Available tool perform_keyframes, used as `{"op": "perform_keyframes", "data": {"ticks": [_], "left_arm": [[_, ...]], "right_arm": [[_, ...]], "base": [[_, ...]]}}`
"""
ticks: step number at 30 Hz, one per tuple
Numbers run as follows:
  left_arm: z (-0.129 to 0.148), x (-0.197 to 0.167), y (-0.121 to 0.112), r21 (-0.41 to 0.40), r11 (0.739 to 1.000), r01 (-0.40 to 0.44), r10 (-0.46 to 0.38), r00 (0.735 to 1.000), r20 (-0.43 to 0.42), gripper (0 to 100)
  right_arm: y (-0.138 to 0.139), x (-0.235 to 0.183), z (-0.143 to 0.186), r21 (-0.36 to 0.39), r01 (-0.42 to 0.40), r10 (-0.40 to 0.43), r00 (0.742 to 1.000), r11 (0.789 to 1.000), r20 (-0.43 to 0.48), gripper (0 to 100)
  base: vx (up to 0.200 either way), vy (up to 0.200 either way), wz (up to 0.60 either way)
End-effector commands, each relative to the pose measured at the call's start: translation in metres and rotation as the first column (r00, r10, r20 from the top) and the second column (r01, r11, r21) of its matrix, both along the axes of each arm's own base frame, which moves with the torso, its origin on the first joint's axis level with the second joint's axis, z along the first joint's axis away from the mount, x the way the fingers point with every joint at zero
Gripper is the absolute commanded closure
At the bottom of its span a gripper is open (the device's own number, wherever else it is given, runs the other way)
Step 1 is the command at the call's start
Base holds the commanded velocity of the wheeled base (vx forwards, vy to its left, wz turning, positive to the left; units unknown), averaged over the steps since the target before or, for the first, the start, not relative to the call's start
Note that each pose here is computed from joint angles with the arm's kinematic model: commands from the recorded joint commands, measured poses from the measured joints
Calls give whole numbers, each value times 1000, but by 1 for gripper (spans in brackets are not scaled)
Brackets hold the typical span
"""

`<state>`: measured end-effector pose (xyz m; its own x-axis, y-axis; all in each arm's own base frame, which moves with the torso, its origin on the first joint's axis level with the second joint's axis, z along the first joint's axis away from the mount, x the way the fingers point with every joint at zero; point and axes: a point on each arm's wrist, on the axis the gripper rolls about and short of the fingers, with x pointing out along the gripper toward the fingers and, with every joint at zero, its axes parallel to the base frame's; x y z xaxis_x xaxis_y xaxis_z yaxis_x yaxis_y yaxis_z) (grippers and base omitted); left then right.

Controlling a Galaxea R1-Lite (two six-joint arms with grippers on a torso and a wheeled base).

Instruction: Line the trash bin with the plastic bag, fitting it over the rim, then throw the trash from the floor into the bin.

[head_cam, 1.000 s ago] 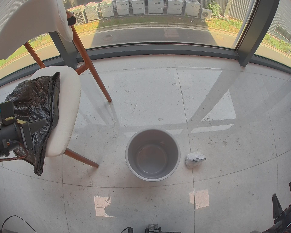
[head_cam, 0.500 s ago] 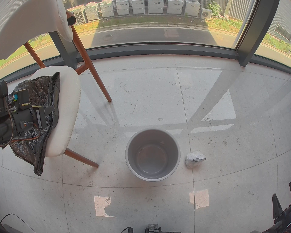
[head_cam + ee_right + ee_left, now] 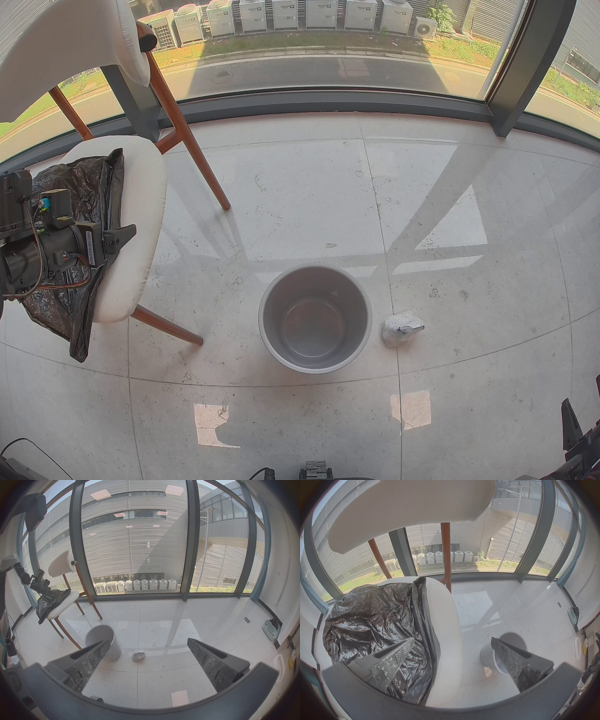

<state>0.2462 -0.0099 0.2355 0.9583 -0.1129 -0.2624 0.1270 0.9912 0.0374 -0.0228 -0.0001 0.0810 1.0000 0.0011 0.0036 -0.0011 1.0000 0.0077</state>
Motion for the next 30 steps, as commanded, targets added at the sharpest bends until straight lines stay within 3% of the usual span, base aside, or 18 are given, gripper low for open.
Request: {"op": "perform_keyframes", "data": {"ticks": [1, 13, 30], "left_arm": [[-10, 13, 0, 1, 1000, -4, 4, 1000, -11, 0], [-28, 34, 10, 4, 999, -54, 54, 998, -24, 0], [-45, 52, 10, 2, 999, -45, 45, 998, -31, 0]], "right_arm": [[0, 0, -5, 0, 0, 0, 1000, 1000, -4, 0], [0, 0, -5, 0, 0, 0, 1000, 1000, -4, 0], [0, 0, -5, 0, 0, 0, 1000, 1000, -4, 0]], "base": [[0, 0, 0], [0, 0, 0], [0, 0, 0]]}}
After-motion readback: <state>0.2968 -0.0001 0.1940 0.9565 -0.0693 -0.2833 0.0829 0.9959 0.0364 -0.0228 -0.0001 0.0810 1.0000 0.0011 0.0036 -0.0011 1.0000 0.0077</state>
